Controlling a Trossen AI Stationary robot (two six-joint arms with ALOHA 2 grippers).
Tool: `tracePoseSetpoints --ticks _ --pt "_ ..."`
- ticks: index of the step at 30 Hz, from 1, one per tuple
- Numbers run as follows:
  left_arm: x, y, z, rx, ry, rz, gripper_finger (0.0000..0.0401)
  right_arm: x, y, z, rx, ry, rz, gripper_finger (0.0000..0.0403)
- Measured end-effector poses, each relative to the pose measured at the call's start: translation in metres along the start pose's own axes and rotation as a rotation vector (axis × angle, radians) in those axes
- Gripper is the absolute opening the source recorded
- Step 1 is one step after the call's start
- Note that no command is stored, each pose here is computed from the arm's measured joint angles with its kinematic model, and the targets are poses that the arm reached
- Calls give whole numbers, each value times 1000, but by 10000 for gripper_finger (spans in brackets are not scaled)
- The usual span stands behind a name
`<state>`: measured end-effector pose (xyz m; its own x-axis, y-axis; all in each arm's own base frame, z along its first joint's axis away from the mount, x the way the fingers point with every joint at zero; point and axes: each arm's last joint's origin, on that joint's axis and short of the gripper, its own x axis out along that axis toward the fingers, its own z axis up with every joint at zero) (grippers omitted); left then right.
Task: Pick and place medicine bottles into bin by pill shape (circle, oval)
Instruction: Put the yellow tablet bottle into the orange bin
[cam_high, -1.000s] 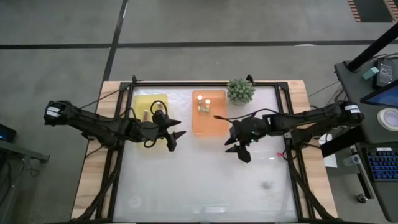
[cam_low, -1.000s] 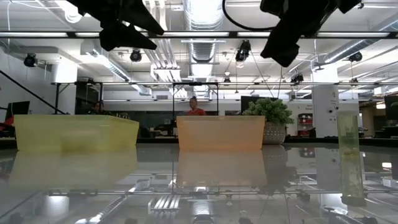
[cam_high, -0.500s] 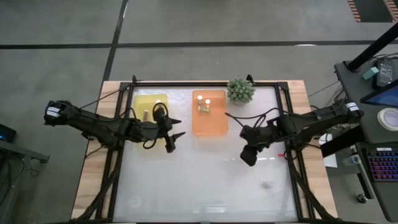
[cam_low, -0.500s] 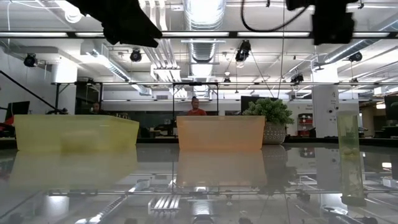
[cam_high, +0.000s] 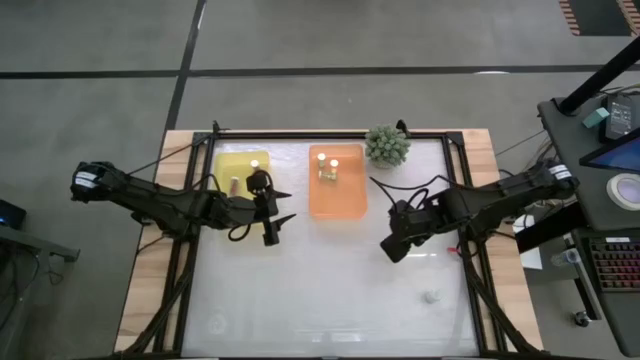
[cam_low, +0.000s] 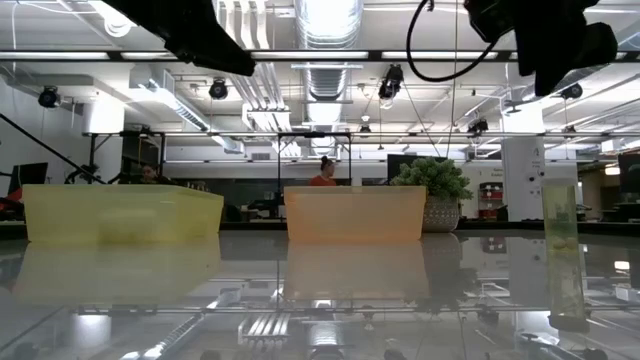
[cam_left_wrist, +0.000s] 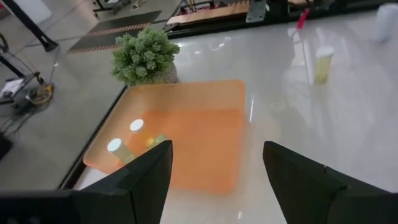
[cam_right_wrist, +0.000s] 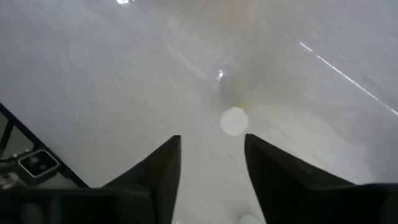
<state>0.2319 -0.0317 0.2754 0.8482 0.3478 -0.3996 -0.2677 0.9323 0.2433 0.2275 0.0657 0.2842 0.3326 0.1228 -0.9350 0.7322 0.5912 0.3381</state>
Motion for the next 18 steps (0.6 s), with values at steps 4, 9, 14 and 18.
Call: tracePoseSetpoints --ticks 4,9,14,18 --pt "0 0 -1 44 9 1 235 4 15 6 9 6 -13 198" --pt "0 0 -4 73 38 3 235 23 26 11 2 38 -97 217" --pt "0 0 -9 100 84 2 235 49 28 12 -11 80 -201 222" --pt "-1 1 -9 101 86 2 235 64 29 13 -12 100 -248 221"
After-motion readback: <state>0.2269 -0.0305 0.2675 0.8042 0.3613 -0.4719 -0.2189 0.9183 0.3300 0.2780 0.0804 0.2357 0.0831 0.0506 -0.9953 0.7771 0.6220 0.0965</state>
